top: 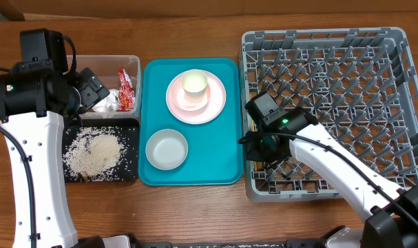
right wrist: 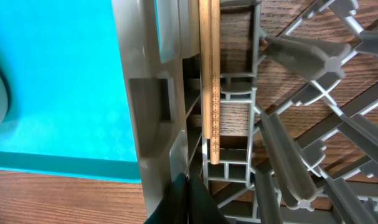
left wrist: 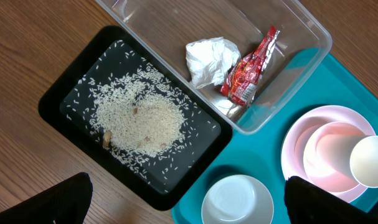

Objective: Sort waste into correct bins and load items into the dishwasher
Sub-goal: 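Insert the chopstick into the rack slot and open the right gripper, then move the right gripper back to the small white bowl on the tray, then lower the right gripper onto the white bowl rim and close it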

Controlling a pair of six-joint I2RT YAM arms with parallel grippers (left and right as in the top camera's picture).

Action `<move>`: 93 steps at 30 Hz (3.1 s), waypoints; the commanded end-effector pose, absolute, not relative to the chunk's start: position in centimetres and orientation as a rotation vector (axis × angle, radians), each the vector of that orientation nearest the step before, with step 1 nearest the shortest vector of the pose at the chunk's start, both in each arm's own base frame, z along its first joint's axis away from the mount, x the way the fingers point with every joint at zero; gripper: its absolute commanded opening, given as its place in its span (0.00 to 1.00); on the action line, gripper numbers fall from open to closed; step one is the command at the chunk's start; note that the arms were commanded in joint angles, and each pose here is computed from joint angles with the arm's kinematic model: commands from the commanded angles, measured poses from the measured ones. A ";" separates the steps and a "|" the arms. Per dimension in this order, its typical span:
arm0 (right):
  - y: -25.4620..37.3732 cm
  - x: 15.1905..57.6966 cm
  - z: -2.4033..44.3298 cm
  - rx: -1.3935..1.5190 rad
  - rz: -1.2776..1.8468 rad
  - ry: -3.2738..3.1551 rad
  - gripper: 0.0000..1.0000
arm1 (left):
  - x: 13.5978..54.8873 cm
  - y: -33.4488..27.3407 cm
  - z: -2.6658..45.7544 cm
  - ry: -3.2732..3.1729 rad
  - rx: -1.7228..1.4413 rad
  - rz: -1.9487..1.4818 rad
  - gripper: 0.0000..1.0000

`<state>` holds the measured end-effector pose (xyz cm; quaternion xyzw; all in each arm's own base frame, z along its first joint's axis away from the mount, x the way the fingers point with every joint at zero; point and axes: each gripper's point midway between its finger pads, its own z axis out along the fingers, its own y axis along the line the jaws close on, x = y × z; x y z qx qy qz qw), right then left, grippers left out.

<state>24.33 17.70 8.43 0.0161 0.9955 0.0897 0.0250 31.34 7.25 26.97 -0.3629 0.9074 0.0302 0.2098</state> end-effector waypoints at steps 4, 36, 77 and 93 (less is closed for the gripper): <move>16.6 24.7 9.2 0.009 0.222 3.082 0.07 | 31.4 7.2 27.0 2.529 -0.992 0.090 1.00; 38.9 22.8 17.8 -0.603 0.682 2.531 0.10 | 31.4 7.2 27.0 2.529 -0.992 0.090 1.00; 32.8 26.9 11.0 -0.307 0.302 2.751 0.08 | 31.4 7.3 27.0 2.528 -0.993 0.090 1.00; 36.3 23.1 8.5 -0.704 0.355 2.754 0.41 | 31.4 7.3 27.0 2.528 -0.993 0.090 1.00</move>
